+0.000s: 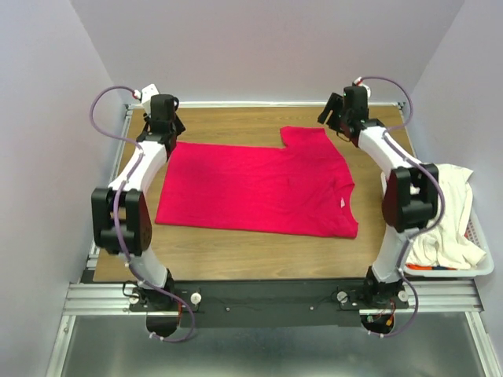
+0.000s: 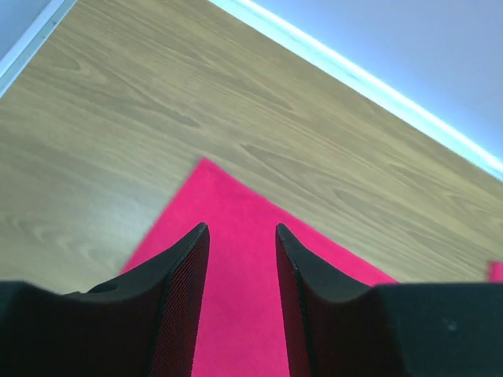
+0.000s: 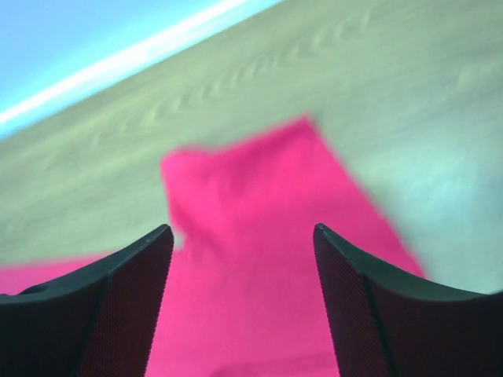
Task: Fold and stack the t-shirts
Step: Fold the tshirt
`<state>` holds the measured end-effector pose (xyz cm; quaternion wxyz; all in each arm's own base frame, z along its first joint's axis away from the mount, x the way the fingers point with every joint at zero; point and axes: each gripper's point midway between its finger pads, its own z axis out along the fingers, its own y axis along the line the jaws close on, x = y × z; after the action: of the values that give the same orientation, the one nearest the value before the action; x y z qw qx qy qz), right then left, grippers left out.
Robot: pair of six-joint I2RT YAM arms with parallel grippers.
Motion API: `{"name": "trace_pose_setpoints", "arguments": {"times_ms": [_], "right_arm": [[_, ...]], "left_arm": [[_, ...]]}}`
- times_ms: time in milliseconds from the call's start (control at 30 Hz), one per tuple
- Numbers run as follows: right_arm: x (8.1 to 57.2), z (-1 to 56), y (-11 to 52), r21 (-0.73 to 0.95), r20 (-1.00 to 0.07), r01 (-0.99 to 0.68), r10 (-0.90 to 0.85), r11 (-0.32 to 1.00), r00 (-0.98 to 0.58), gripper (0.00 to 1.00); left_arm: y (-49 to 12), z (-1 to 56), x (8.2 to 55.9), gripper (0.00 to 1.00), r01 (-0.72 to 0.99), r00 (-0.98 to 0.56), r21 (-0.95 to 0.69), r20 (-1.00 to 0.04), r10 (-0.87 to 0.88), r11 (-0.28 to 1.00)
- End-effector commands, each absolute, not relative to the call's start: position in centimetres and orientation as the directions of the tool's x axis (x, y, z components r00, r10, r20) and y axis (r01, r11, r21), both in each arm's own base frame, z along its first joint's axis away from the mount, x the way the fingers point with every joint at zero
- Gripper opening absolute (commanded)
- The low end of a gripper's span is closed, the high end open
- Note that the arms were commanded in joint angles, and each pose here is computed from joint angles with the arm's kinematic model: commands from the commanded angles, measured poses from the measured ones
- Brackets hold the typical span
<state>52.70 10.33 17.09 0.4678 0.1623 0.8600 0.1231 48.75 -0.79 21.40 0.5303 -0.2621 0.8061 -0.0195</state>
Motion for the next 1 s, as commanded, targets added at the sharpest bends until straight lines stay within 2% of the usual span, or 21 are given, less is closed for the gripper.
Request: {"name": "trace_pose_setpoints", "arguments": {"times_ms": [0,233,433,800,967], "right_arm": [[56.6,14.4,8.8,0.328,-0.757,0.135,0.345,0.935,-0.555,0.77],[61.0,11.0,7.2,0.321,-0.752,0.149,0.347,0.935,-0.560,0.74],[62.2,8.4,7.3,0.312,-0.739,0.153,0.341,0.938,-0.581,0.74],[61.9,6.2,7.1,0.298,-0.720,0.163,0.333,0.941,-0.609,0.74],[61.7,5.3,7.1,0.293,-0.711,0.166,0.331,0.942,-0.620,0.74]], "left_arm": [[1.3,17.7,51.1,0.47,-0.370,-0.439,-0.167,-0.836,-0.330,0.914],[1.2,11.9,56.9,0.42,-0.321,-0.603,-0.057,-0.758,-0.250,0.945],[1.3,9.3,58.7,0.42,-0.354,-0.623,-0.054,-0.731,-0.278,0.934],[2.7,5.9,57.3,0.40,-0.465,-0.652,0.025,-0.686,-0.323,0.885],[2.7,5.6,57.5,0.40,-0.464,-0.656,0.028,-0.683,-0.322,0.885]]}}
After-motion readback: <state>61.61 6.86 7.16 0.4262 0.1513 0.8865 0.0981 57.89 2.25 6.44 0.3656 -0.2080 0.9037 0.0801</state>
